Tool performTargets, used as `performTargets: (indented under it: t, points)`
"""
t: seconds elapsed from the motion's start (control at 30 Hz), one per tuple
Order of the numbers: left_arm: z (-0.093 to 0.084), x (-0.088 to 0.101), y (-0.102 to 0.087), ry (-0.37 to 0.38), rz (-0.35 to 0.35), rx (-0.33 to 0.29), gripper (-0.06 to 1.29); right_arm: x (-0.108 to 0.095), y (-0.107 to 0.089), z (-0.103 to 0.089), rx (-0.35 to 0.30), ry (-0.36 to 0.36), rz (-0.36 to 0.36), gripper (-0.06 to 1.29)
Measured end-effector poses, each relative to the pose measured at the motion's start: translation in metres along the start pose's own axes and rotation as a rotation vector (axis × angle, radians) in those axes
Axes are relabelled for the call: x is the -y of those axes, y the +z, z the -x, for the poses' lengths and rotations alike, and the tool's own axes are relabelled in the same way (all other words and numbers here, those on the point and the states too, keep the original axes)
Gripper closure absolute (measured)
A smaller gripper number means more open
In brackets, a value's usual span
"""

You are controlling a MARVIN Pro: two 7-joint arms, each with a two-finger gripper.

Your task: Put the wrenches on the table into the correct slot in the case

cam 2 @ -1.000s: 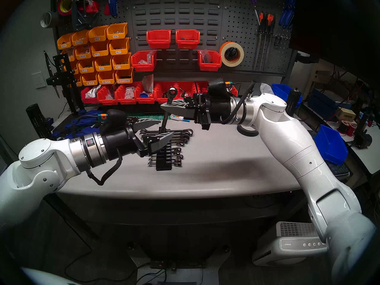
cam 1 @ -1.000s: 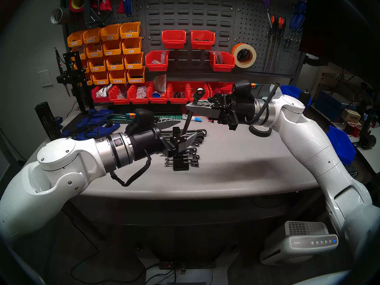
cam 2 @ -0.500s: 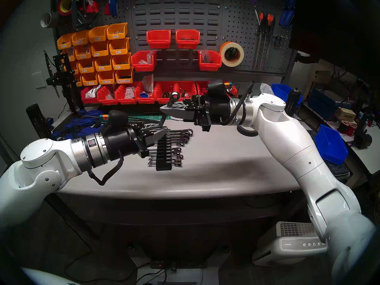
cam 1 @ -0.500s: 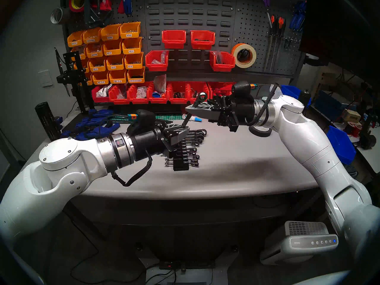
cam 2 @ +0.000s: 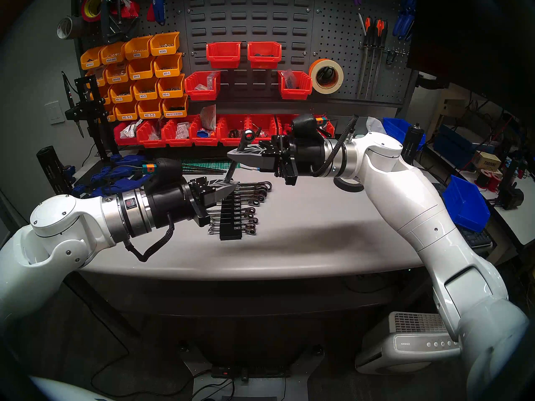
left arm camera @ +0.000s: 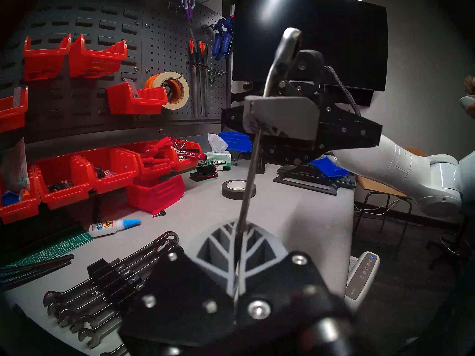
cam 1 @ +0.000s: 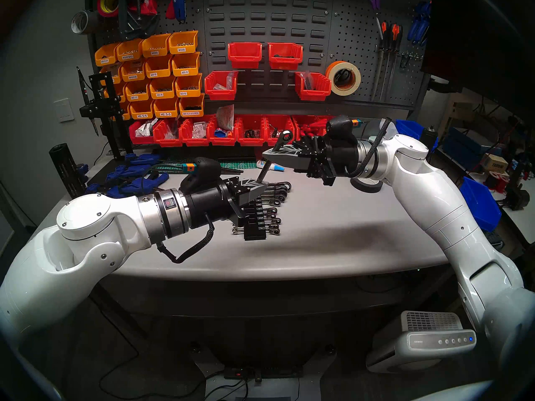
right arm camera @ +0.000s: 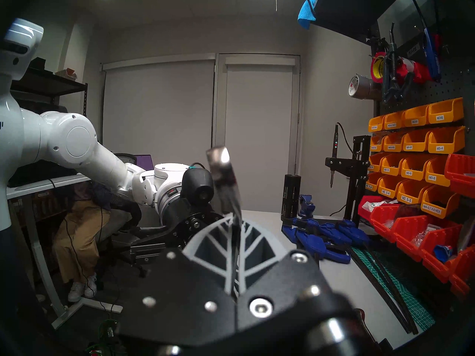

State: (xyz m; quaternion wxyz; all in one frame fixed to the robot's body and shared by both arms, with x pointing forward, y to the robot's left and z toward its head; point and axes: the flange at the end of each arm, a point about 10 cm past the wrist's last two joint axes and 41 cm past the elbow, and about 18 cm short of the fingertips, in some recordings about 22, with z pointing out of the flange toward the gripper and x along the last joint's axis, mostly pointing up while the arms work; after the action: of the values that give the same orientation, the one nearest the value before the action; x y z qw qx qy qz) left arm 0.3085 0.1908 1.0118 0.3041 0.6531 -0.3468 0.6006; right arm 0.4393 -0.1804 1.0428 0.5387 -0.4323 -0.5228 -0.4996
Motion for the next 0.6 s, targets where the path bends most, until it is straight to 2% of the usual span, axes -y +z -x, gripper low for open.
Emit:
performTargets:
  t: [0.4,0.6]
  points:
    - [0.005,0.016,-0.002,0.039,0.011,0.025,1.25,-0.001,-0.009,0.008,0.042,0.026,0.035,1.27]
    - [0.005,0.021,-0.002,0.063,0.017,0.041,1.25,-0.002,-0.011,0.011,0.087,0.039,0.052,1.26]
